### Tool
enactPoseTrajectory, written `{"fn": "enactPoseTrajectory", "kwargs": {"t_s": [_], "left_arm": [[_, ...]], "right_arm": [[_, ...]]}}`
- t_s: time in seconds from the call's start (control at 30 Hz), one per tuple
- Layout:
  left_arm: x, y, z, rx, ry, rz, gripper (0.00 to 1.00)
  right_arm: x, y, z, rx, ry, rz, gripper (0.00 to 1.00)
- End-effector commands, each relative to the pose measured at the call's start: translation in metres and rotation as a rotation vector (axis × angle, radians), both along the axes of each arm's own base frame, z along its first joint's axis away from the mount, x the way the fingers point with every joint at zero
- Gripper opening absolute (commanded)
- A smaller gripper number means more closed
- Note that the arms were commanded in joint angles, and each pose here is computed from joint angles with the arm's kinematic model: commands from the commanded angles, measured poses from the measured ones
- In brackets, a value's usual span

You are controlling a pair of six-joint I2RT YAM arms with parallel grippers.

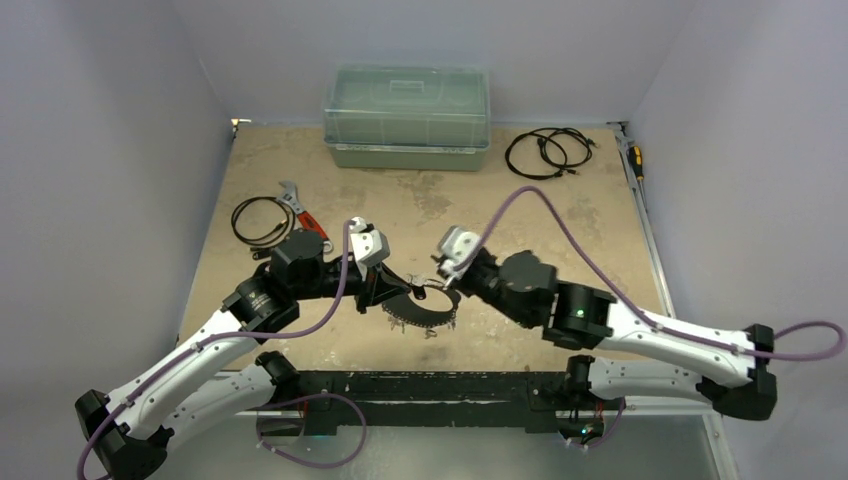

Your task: Put the keys on the keyring

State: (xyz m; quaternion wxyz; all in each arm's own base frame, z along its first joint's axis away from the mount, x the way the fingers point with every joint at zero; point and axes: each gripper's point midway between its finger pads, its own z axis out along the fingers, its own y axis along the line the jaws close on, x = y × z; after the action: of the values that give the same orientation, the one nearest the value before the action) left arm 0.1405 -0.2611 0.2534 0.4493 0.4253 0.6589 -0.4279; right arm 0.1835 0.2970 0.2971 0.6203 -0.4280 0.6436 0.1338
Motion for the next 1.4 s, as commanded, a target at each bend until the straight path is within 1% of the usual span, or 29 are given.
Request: {"fn": "enactPoseTrajectory", "kwargs": {"t_s": [0.0,0.1,0.2,0.33,0.43,0.6,0.9,1.23,1.37], "left_arm": [[-0.004,-0.004,0.023,-0.062,-0.084,-0.043,0.00],[-0.007,-0.004,0.027,-0.069,-0.089,-0.057,0.00],[-0.010,-0.004,0.034,-0.068,-0.092,-0.070,0.00],[-0.017,-0.001,0.047,-0.078,-0.101,-0.094,0.00],[-0.021,0.001,0.054,-0.077,-0.110,-0.099,0.00],[-0.024,0.004,0.062,-0.074,-0.121,-0.107,0.00],[-0.023,0.007,0.066,-0.072,-0.143,-0.092,0.00],[-0.023,0.008,0.069,-0.079,-0.156,-0.084,0.00],[-0.022,0.009,0.069,-0.081,-0.161,-0.077,0.00]], "right_arm": [[-0.007,-0.020,0.063,0.284,-0.015,0.112,0.37],[-0.025,-0.022,0.073,0.323,-0.018,0.268,0.50],[-0.048,-0.011,0.072,0.301,0.018,0.446,0.59],[-0.060,0.003,0.059,0.245,0.124,0.570,0.74],[-0.065,0.009,0.057,0.253,0.155,0.634,0.79],[-0.067,0.017,0.052,0.254,0.195,0.708,0.80],[-0.057,0.032,0.032,0.245,0.287,0.731,0.80],[-0.042,0.039,0.006,0.219,0.353,0.682,0.74],[-0.045,0.040,0.001,0.223,0.373,0.699,0.67]]}}
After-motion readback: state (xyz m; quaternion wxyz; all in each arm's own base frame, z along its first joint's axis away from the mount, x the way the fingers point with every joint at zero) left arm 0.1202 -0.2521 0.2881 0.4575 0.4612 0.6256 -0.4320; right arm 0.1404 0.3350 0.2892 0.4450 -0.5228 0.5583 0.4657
